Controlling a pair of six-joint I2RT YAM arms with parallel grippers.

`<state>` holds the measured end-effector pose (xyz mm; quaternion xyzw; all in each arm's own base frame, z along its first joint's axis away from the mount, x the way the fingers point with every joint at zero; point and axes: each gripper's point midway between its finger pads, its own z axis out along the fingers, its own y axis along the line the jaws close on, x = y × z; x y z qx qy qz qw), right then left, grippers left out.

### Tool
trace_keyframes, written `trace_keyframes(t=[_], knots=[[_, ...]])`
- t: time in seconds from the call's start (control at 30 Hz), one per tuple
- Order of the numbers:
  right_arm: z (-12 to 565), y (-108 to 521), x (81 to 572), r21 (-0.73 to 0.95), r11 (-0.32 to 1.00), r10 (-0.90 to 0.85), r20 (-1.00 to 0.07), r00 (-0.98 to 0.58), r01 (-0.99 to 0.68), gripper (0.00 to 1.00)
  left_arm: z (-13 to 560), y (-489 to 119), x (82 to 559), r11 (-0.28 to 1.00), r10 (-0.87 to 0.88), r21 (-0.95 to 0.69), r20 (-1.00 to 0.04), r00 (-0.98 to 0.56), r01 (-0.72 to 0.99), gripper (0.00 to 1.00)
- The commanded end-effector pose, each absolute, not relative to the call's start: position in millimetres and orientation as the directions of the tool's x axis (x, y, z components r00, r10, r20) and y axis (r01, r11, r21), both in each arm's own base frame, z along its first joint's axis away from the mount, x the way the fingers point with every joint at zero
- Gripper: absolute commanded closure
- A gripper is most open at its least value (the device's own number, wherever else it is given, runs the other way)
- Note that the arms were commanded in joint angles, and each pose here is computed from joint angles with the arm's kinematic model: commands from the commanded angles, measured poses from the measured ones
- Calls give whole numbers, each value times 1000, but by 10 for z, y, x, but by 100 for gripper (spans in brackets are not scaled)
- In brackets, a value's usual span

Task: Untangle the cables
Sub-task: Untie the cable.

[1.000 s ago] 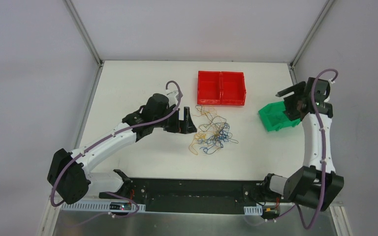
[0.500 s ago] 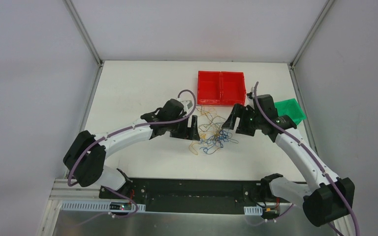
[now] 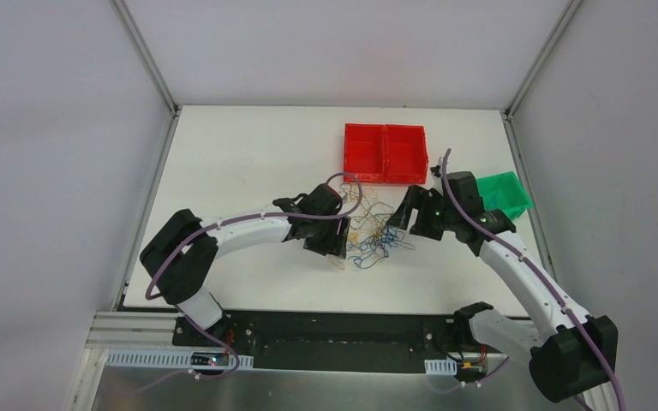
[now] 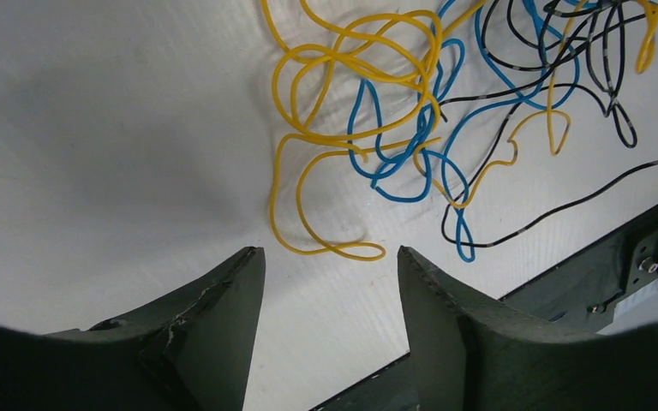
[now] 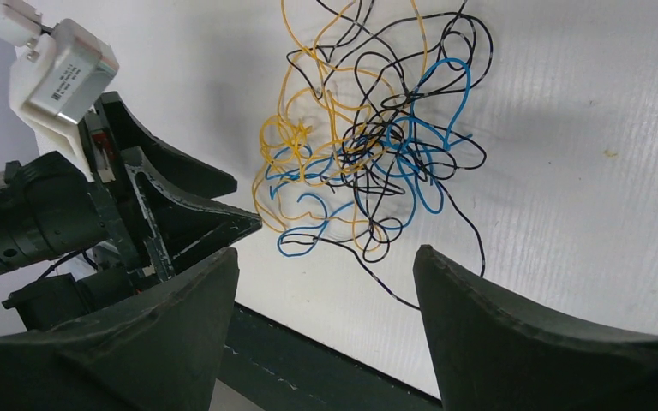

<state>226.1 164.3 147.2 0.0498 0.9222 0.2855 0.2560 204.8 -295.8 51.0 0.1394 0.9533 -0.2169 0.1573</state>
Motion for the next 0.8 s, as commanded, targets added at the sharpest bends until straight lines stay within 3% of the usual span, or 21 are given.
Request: trace_keyframes(t=[0.0,0.23,0.37,0.6,0.77], knots=[[1611,1702,2330,581,810,259,-484,-836,-85,22,499,-2999,2108,878,226,-323,-374,-899,355,48],[1598,1763,2236,616,781,259,-464,-847,-99,22,362,-2848,2138,909,247,-233,-363,-898,344,71],[1519,1828,2174,611,785,221,-429,-876,-101,20,454,-2729,2204,921,259,-172,-397,-881,349,100],[1464,1966,2240,566,816,194,-465,-864,-121,10,931,-2625,2359,916,189,-224,-493,-849,334,100],[1229,1901,2382,420,907,187,-460,-868,-27,10,1355,-2497,2452,895,108,-303,-565,-818,328,100]])
